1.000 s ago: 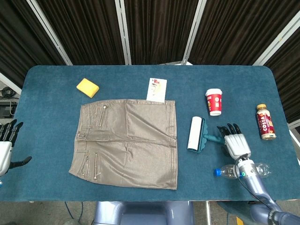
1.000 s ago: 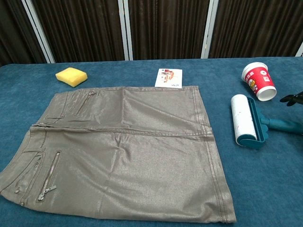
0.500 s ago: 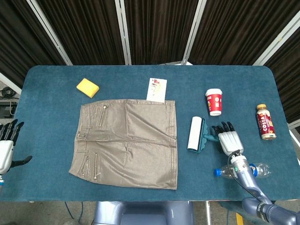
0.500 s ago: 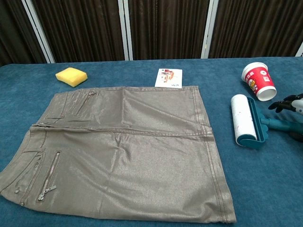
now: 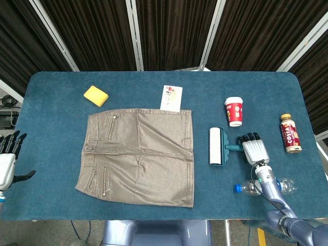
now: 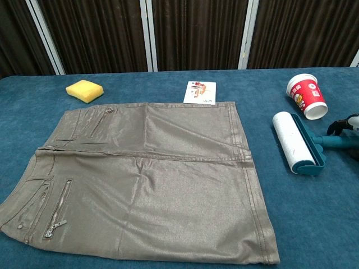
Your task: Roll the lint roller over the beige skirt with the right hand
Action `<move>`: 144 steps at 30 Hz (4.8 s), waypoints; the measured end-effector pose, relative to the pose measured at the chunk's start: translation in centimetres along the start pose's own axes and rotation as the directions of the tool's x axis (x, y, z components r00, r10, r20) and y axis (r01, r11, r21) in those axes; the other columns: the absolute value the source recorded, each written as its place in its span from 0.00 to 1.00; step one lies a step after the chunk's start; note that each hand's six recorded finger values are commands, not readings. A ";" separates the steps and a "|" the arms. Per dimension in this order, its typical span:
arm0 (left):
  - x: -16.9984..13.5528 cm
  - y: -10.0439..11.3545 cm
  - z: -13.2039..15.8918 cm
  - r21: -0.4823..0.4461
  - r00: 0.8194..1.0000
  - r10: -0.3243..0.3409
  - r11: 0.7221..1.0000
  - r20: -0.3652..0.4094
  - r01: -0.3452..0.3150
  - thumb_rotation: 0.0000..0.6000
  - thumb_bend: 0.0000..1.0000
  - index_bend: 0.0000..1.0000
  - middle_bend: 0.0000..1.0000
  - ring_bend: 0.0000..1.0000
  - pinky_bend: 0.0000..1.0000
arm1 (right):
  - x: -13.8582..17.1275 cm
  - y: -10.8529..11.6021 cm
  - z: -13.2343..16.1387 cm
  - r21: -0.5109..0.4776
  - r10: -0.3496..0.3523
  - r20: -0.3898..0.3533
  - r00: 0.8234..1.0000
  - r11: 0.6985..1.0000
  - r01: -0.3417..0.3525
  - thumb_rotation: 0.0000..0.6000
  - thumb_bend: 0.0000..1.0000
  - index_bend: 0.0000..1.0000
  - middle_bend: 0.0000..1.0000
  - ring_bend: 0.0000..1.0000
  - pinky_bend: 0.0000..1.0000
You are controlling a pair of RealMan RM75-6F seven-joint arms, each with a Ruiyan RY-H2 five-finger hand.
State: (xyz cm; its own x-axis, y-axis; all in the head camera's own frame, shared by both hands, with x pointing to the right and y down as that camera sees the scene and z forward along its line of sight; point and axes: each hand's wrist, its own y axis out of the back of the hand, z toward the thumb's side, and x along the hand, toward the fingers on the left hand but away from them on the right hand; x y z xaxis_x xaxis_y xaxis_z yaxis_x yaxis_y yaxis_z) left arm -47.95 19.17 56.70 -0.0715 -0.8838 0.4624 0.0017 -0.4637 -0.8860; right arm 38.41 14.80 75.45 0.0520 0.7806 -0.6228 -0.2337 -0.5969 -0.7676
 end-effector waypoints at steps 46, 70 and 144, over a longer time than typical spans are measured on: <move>-0.1 0.8 -0.7 -0.052 1.000 -0.003 0.999 0.003 0.003 1.00 0.00 0.00 0.00 0.00 0.00 | 4.0 12.7 25.9 0.281 -0.141 -0.633 0.762 0.875 0.395 1.00 0.95 0.50 0.53 0.43 0.40; 0.2 0.4 -0.3 -0.051 1.000 -0.021 0.998 0.007 0.021 1.00 0.00 0.00 0.00 0.00 0.00 | -2.2 10.6 18.6 0.654 -0.126 -0.436 0.891 0.637 0.409 1.00 0.95 0.51 0.54 0.45 0.43; 0.1 -0.3 0.5 -0.029 0.999 -0.034 0.999 0.024 0.035 1.00 0.00 0.00 0.00 0.00 0.00 | -1.0 6.7 6.9 0.712 -0.010 -0.150 0.989 0.693 0.115 1.00 0.06 0.05 0.21 0.17 0.33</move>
State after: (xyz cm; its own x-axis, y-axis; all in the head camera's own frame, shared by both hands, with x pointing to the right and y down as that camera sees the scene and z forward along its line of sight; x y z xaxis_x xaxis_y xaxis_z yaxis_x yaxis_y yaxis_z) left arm -47.50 19.20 56.97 -0.0474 -0.8685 0.4933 -0.0298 -0.4924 -0.8698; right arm 30.13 11.29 72.03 0.1995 0.7500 -0.6306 -0.8471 -0.1915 -0.4958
